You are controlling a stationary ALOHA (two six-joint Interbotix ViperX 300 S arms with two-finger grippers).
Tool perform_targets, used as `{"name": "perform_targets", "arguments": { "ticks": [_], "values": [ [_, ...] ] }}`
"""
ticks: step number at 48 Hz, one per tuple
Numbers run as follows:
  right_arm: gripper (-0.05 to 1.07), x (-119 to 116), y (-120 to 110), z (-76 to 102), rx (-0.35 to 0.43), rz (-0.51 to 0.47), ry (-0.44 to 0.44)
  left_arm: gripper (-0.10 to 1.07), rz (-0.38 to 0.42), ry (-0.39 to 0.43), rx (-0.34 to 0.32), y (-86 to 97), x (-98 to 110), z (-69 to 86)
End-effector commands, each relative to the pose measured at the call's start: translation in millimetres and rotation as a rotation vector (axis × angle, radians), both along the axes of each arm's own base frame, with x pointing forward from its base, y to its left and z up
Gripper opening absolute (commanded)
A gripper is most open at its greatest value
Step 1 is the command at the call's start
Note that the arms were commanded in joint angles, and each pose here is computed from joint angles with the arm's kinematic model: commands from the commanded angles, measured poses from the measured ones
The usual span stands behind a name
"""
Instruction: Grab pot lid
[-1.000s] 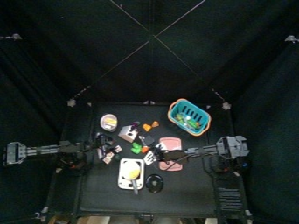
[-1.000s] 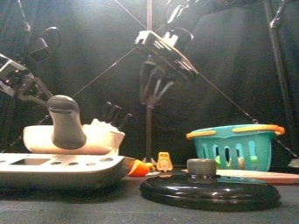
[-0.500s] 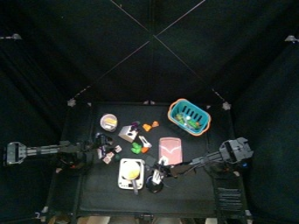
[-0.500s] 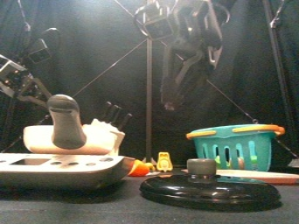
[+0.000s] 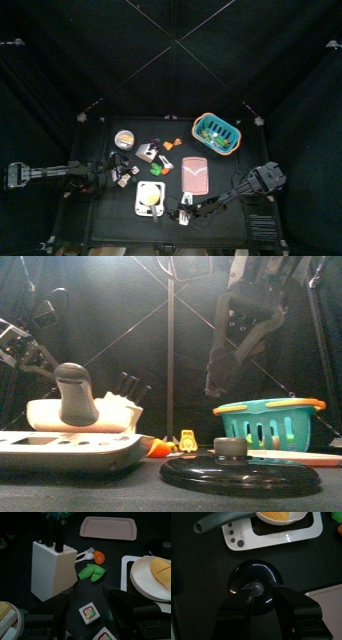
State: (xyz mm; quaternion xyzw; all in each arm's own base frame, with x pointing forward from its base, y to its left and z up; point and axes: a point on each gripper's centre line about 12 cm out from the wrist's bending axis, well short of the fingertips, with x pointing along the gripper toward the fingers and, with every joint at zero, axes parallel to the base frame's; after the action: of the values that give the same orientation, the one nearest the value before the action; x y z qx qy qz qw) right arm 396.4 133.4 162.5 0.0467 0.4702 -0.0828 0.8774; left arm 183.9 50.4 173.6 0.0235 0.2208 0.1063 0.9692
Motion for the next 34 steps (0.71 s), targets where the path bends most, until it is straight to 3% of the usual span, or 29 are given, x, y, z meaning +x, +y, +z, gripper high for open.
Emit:
{"name": "perform_targets", "arguments": {
  "ticks": [1, 18, 34],
  "values": [
    [0.71, 4.6, 1.8, 13.0, 0.028, -0.006, -0.033, 0.87, 0.003, -0.014, 0.001, 1.4, 2.8, 4.8],
    [0.80, 4.2, 7.8, -0.1, 0.086, -0.011, -0.016, 0.87, 0.006, -0.014, -0.003, 1.3, 2.5, 4.2],
    [0.83, 3.7, 4.4, -16.8, 0.044, 0.000, 0.020, 0.87, 0.006, -0.015, -0.005, 1.3, 2.6, 4.4]
  ]
}}
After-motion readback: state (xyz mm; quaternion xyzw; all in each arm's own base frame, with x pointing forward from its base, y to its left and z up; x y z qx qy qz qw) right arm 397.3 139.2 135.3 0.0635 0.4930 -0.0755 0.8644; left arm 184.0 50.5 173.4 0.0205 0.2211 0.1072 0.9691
